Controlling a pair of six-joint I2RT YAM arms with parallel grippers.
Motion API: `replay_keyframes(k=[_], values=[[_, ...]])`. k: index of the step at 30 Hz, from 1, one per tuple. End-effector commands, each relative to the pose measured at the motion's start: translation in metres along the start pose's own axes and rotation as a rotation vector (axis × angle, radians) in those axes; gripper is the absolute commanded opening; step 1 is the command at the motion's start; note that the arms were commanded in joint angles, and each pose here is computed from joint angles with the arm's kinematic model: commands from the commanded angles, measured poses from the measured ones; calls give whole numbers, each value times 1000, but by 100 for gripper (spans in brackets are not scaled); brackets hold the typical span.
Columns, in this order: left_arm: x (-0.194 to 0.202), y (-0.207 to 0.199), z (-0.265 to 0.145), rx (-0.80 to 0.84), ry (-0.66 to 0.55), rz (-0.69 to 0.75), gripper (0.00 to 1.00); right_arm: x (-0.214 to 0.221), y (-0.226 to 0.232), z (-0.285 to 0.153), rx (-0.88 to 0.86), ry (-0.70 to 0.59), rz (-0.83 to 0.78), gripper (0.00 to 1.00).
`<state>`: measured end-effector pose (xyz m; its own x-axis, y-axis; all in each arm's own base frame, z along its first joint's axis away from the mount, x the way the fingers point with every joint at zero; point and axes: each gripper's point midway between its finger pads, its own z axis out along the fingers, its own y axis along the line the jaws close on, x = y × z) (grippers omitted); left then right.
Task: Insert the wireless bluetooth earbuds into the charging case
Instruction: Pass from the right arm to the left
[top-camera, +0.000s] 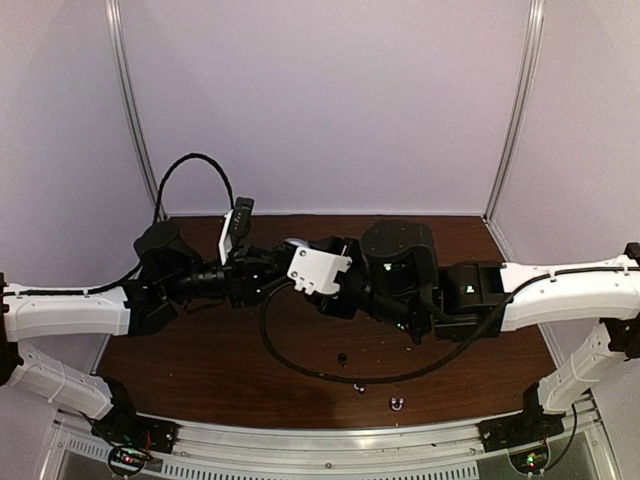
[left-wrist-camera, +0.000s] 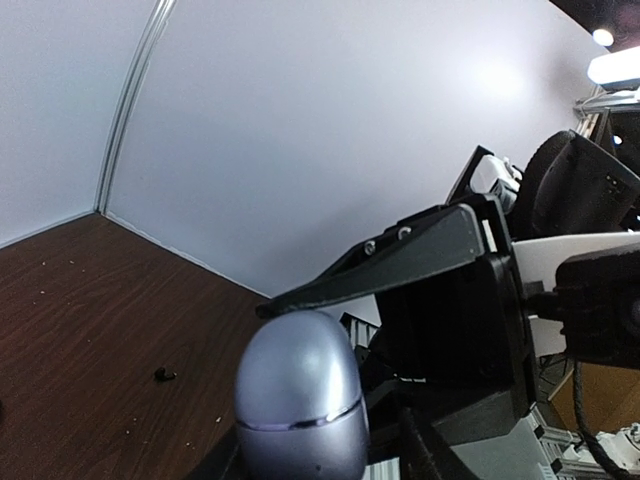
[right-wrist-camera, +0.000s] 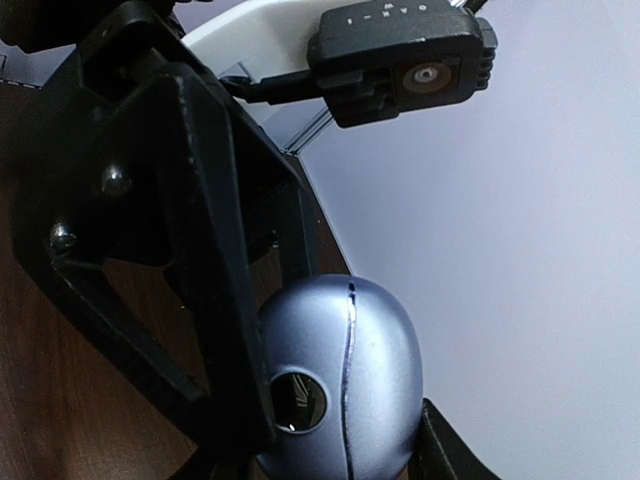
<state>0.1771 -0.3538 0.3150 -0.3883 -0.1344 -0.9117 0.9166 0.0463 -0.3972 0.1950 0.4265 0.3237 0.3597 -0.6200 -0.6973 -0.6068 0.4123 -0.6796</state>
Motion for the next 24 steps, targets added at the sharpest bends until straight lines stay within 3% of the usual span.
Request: replay_keyframes(k=[1,17,24], values=[[-17,-12,3,46,-49,42,45,-5,-6,-5,20,-21,22,23],[-18,-5,9,28,-49,24,39,-4,-4,-4,14,-21,15,22],[-17,-7,11,49,-44,22,24,-2,-5,-4,24,-18,15,23]])
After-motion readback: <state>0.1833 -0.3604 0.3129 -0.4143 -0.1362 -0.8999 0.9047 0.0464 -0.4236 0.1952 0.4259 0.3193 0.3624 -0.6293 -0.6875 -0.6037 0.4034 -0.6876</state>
